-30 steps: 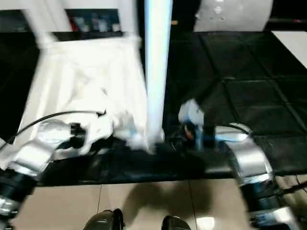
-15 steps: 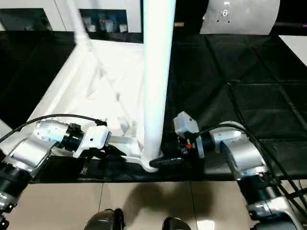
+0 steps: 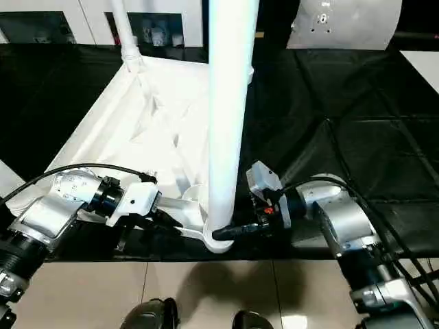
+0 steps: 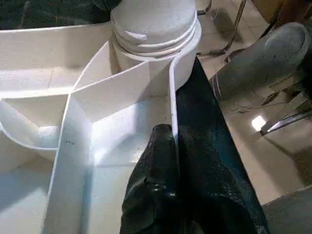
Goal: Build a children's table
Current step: Rotate leg to tighten
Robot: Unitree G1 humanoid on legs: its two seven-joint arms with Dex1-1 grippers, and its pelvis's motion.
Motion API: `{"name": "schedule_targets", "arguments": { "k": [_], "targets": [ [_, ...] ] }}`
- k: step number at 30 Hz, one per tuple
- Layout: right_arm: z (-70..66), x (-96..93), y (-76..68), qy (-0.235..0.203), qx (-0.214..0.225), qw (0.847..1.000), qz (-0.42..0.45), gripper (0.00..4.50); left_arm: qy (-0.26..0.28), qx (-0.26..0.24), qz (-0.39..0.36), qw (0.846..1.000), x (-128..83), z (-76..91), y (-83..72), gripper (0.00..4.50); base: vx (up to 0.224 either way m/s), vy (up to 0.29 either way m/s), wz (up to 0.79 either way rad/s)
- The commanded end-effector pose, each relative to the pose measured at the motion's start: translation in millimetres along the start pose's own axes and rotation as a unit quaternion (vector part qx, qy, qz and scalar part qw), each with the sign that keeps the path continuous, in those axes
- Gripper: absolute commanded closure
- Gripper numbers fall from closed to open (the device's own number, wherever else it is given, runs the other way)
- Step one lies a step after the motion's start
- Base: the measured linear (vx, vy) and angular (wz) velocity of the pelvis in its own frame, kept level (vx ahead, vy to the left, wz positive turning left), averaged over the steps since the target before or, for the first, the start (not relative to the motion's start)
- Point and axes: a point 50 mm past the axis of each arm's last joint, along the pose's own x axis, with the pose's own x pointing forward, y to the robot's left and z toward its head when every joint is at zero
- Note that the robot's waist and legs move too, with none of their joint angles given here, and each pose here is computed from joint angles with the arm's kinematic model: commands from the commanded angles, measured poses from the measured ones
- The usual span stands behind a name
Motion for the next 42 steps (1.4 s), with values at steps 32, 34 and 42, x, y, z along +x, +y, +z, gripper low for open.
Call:
{"name": "schedule_targets", "arguments": {
  "k": [32,34,42],
  "targets": [
    [23.6,86.9,-40.6,-0.158,0.103,0.875,-0.446,1.27,-0.029,-0.154,0.324,0.933,43,41.8,50.5,4.50,0.005,-0.001,0.00],
    [21.1,74.0,-38.7,-0.154,0.080,0.886,-0.431,1.08,-0.027,-0.139,0.309,0.940,38,36.0,45.8,4.50,0.000,0.000,0.00],
    [18.0,13.4,-29.0,-0.110,-0.011,0.940,-0.323,0.44,0.006,-0.078,0.200,0.977,15,9.7,20.2,4.50,0.000,0.000,0.00]
  ]
}}
